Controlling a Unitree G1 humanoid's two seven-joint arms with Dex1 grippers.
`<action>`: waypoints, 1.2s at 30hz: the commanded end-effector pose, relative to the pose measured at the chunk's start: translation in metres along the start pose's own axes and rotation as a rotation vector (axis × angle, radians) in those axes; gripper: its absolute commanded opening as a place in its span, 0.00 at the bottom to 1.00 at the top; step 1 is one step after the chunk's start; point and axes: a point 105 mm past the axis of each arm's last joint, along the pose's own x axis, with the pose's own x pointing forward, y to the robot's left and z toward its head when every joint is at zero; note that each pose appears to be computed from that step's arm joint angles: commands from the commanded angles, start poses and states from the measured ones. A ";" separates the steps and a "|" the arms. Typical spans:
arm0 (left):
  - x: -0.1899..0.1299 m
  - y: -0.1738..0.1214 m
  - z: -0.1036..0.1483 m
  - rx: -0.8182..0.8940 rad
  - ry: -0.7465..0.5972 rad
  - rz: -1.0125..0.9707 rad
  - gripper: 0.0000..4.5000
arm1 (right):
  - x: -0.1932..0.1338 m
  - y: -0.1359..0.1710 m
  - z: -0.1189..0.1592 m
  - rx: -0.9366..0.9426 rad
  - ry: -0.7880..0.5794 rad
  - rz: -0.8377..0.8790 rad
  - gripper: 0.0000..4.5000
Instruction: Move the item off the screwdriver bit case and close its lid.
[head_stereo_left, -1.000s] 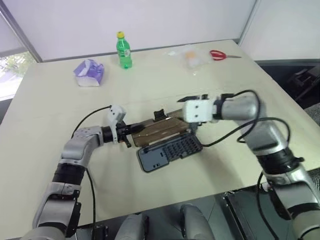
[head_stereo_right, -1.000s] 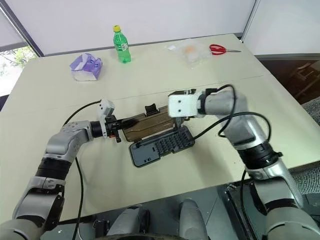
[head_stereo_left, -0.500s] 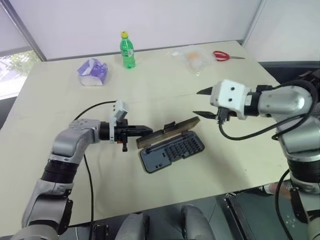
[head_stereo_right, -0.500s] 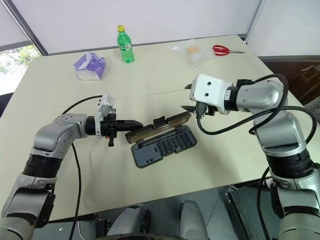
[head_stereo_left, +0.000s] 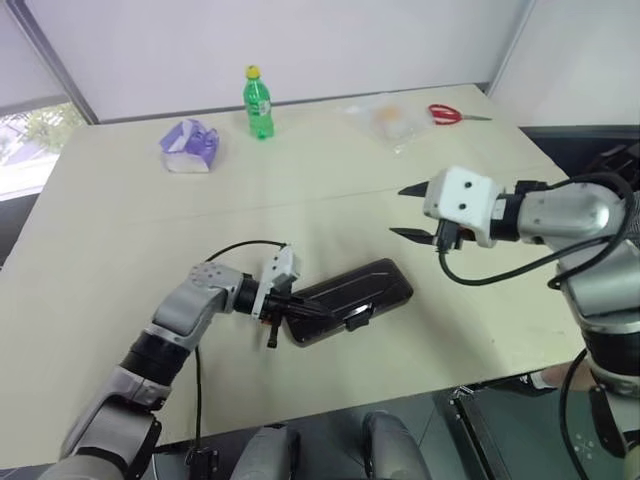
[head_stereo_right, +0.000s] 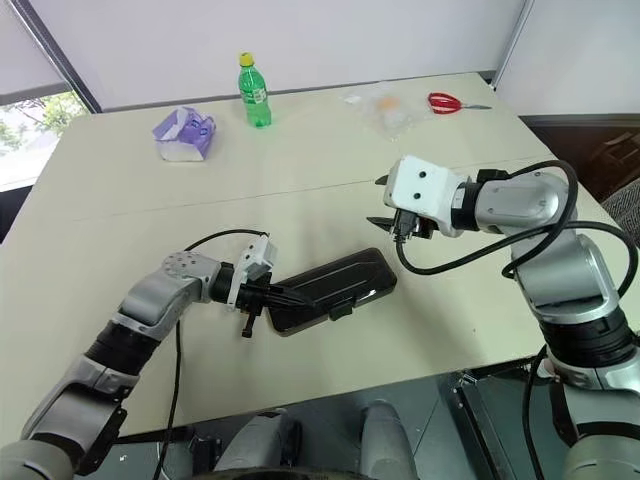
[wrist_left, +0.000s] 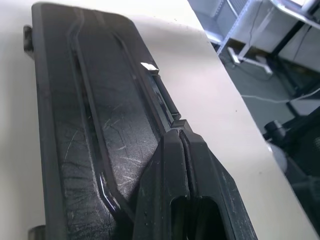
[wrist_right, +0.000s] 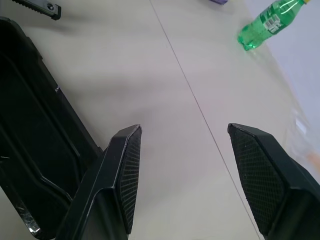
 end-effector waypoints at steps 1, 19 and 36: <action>-0.003 0.005 -0.024 -0.088 0.065 0.053 0.00 | -0.004 0.001 0.005 -0.011 -0.015 -0.009 0.63; -0.023 0.037 0.080 -0.021 -0.184 0.159 0.00 | 0.007 0.082 0.006 0.257 -0.146 0.296 0.00; 0.020 0.069 0.032 -0.022 -0.074 0.225 0.00 | 0.038 0.132 -0.038 0.356 -0.022 0.367 0.00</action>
